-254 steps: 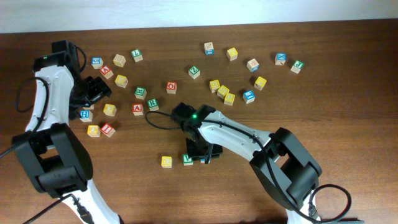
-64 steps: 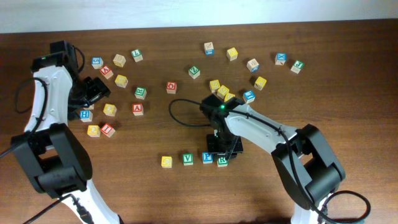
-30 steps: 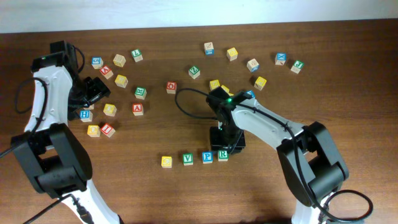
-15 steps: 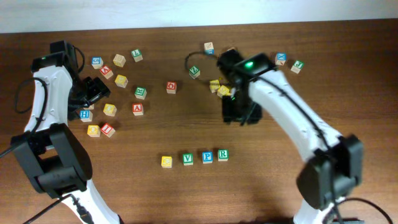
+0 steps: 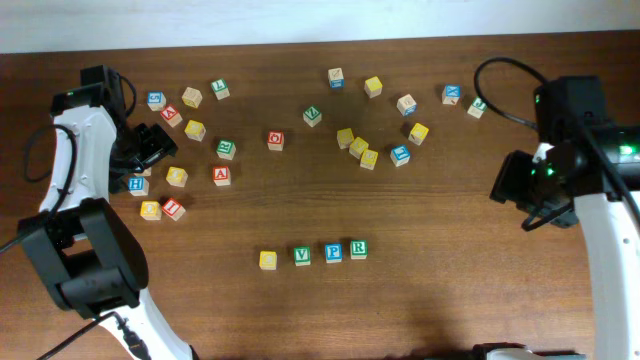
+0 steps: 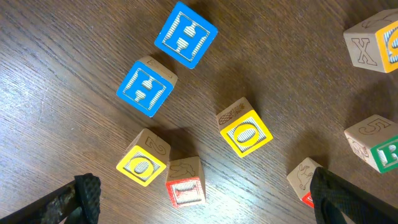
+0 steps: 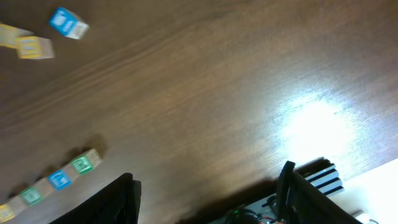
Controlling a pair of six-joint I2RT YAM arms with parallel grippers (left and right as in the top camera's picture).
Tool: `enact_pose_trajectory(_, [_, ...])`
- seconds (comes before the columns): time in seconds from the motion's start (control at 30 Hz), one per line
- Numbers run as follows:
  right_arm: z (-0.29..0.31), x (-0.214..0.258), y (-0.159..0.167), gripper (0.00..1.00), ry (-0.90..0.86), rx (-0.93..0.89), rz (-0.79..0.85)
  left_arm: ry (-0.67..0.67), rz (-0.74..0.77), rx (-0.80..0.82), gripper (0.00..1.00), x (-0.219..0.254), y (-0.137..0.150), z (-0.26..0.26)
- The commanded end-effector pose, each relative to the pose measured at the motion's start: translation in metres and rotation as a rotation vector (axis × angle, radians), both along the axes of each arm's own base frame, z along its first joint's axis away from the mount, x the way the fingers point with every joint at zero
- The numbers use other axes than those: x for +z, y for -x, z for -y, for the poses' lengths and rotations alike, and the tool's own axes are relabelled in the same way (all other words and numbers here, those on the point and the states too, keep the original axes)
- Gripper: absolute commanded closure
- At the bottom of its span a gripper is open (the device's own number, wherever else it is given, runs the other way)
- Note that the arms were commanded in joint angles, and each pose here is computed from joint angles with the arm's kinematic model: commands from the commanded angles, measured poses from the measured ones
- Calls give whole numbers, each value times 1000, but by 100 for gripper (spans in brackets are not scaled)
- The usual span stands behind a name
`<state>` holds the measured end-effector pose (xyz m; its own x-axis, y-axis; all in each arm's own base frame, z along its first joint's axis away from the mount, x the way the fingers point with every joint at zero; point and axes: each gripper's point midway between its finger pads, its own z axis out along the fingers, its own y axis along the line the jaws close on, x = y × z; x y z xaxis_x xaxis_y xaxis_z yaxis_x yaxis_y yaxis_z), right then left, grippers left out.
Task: Spell out CVPR
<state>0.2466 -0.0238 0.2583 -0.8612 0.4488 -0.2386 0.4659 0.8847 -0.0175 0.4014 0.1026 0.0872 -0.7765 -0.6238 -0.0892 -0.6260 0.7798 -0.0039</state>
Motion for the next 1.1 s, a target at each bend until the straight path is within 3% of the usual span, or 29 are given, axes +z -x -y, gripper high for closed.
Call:
enact_pose_trajectory(0.0, [8, -27, 4, 38, 19, -13, -58, -7, -13, 16, 1, -4, 2, -3])
enact_pose_trajectory(0.07, [5, -48, 1, 37, -1, -9, -81, 1, -11, 20, 1, -4, 1, -1])
enact_pose_trajectory(0.17, [4, -68, -4, 14, -7, -8, -82, 42, -1, 17, 1, -4, 0, 6])
enact_pose_trajectory(0.37, [4, -83, -21, 2, -6, -9, -34, 337, 24, -12, 1, 3, -2, 58])
enact_pose_trajectory(0.57, [4, -104, -47, 2, -10, -10, -10, 315, 35, -387, 1, 3, -4, 103])
enact_pose_trajectory(0.7, [4, -118, -51, 2, -11, -10, -52, 246, 15, -438, 1, 0, -5, 113])
enact_pose_trajectory(0.73, [4, -122, -52, 2, -11, -10, -64, 247, 13, -448, 16, 0, -4, 117])
enact_pose_trajectory(0.77, [4, -126, -53, 2, -12, -10, -78, 249, 9, -456, 43, 0, -3, 121])
enact_pose_trajectory(0.8, [3, -129, -53, 2, -13, -8, -89, 259, -7, -460, 51, 2, 1, 124])
enact_pose_trajectory(0.87, [0, -134, -53, 2, -31, -5, -104, 269, -28, -481, 58, 8, 7, 125])
enact_pose_trajectory(0.9, [-2, -137, -54, 2, -47, -3, -112, 273, -36, -506, 74, 13, 11, 125])
enact_pose_trajectory(0.93, [-3, -139, -55, 2, -54, -2, -116, 274, -42, -528, 100, 24, 14, 125])
enact_pose_trajectory(1.07, [-12, -147, -61, 1, -101, 5, -121, 284, -75, -538, 100, 41, 28, 127])
